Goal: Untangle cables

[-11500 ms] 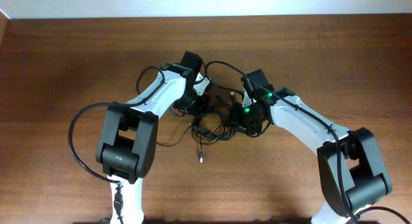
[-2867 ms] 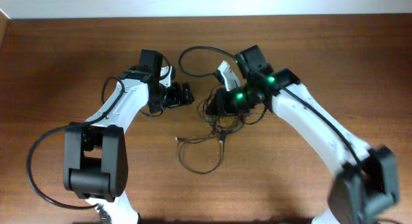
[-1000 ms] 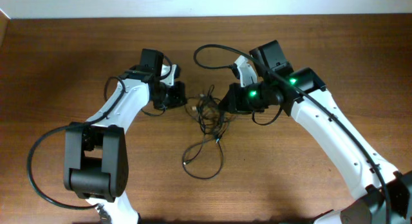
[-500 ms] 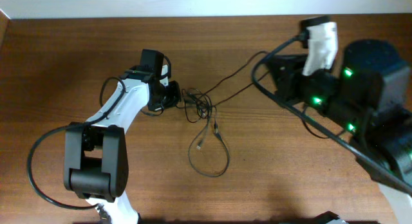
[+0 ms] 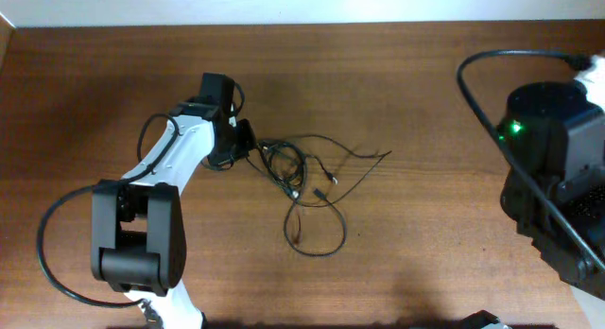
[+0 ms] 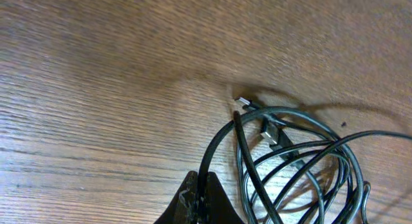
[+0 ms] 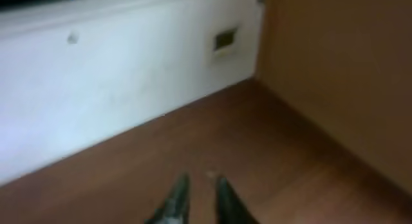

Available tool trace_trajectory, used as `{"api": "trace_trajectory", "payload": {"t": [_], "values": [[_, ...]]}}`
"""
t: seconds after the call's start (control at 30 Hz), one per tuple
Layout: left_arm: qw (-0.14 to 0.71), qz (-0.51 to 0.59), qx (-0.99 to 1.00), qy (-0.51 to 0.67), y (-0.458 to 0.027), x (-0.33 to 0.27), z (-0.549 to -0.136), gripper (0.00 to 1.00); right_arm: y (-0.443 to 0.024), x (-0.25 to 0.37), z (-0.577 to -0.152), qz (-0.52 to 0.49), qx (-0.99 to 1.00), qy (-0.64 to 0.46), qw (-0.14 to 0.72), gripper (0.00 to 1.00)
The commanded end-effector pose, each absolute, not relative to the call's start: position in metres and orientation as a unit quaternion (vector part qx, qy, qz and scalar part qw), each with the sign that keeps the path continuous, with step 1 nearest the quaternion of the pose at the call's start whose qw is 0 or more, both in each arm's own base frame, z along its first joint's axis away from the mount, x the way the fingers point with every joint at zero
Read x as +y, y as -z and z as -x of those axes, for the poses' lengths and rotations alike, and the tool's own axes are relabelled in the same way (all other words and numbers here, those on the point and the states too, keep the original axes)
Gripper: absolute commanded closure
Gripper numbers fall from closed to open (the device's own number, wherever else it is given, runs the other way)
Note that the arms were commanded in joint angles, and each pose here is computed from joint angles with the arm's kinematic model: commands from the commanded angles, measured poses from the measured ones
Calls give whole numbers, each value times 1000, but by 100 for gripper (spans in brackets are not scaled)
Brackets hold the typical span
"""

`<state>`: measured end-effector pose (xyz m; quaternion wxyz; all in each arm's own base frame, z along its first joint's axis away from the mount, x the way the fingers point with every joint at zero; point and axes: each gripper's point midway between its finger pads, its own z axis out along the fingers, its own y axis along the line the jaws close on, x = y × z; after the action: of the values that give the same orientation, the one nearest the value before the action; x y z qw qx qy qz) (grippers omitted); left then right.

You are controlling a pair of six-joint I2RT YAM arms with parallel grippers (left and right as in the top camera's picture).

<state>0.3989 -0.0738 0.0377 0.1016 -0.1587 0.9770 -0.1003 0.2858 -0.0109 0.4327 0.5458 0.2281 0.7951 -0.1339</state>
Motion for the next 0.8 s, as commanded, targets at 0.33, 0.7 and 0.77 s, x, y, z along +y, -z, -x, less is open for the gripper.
{"api": "trace_trajectory", "payload": {"t": [0.33, 0.7, 0.77], "values": [[109, 170, 975, 92, -39, -69, -404, 95, -224, 196, -357, -11, 972, -167, 164, 21], [110, 169, 975, 94, -40, -70, -405, 92, -72, 252, -425, -115, 969, -207, 64, 27], [110, 169, 975, 94, -40, -70, -405, 92, -58, 254, -429, -138, 967, -206, 55, 28]]}}
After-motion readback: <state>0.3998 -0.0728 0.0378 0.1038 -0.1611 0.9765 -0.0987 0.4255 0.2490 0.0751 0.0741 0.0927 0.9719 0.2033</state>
